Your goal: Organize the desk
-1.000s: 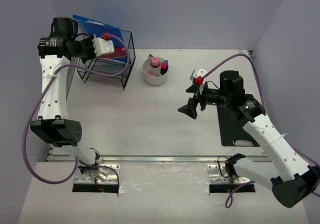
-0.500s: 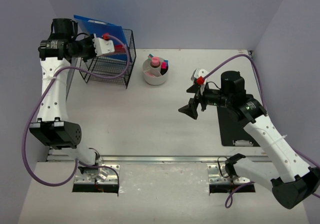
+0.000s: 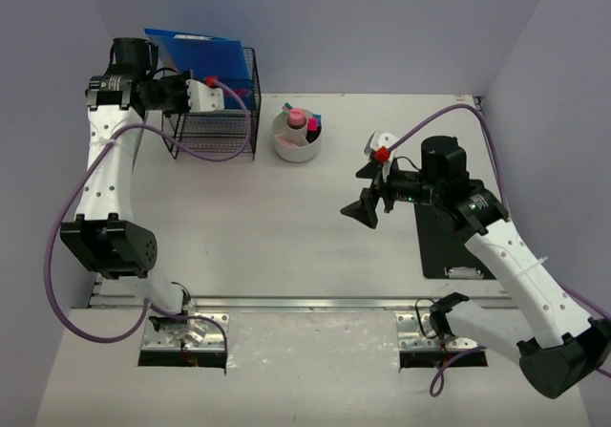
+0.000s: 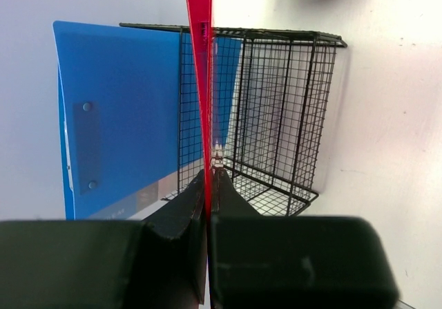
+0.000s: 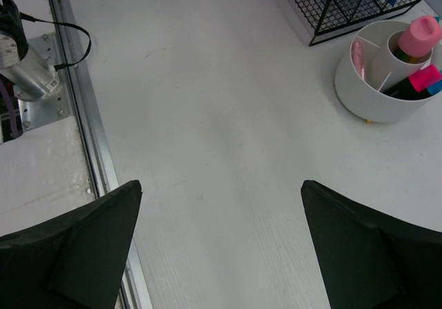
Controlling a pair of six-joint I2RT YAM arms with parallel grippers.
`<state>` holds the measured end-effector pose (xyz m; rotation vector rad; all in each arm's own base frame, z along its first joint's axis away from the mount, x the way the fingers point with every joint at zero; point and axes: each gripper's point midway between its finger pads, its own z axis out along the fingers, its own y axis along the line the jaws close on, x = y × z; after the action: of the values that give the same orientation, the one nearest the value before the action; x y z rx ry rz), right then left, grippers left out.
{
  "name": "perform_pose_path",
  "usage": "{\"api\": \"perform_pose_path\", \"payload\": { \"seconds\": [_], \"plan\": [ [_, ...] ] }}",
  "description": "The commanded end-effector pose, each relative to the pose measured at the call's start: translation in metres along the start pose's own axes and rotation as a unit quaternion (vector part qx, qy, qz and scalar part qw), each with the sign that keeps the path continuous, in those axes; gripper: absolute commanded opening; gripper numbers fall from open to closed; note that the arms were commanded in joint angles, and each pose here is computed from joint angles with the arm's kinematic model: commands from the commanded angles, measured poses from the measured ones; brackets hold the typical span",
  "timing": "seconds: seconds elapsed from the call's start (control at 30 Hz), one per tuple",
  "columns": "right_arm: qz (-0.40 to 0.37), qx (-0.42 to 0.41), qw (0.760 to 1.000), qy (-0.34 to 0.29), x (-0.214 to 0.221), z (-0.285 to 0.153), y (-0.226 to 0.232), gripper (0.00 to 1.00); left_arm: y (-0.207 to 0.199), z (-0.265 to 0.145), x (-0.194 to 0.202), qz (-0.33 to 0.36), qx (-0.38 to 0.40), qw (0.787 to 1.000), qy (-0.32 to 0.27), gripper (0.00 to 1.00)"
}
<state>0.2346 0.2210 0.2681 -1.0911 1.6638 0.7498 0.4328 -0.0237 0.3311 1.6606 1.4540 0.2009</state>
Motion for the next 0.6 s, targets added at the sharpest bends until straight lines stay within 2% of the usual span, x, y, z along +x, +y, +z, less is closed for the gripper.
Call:
{"api": "perform_pose_path", "payload": {
  "seconds": [0.0, 0.07, 0.2, 0.37, 0.5, 0.57],
  "plan": [
    [-0.007, -0.004, 1.000, -0.020, -0.010, -0.001, 0.001, 0.99, 0.018, -0.001, -0.017, 0.021, -0.009, 0.999, -0.032, 0.00],
    [-0.009, -0.005, 1.000, -0.019, -0.010, -0.002, 0.002, 0.99, 0.011, 0.003, -0.012, 0.011, 0.005, 1.000, -0.029, 0.00],
    [-0.011, -0.006, 1.000, -0.017, -0.008, -0.003, 0.002, 0.99, 0.006, 0.002, 0.005, 0.015, 0.026, 0.999, 0.016, 0.00],
    [-0.010, -0.009, 1.000, -0.019, -0.010, -0.001, 0.002, 0.99, 0.002, -0.001, 0.011, 0.011, 0.052, 0.998, 0.030, 0.00],
    [-0.005, -0.014, 1.000, -0.020, -0.010, 0.001, 0.002, 0.99, 0.017, 0.006, 0.018, 0.005, 0.014, 0.999, 0.036, 0.00],
    [-0.003, -0.015, 1.000, -0.018, -0.010, 0.002, 0.002, 0.99, 0.031, 0.012, 0.020, -0.009, -0.018, 0.999, 0.035, 0.06]
  ]
}}
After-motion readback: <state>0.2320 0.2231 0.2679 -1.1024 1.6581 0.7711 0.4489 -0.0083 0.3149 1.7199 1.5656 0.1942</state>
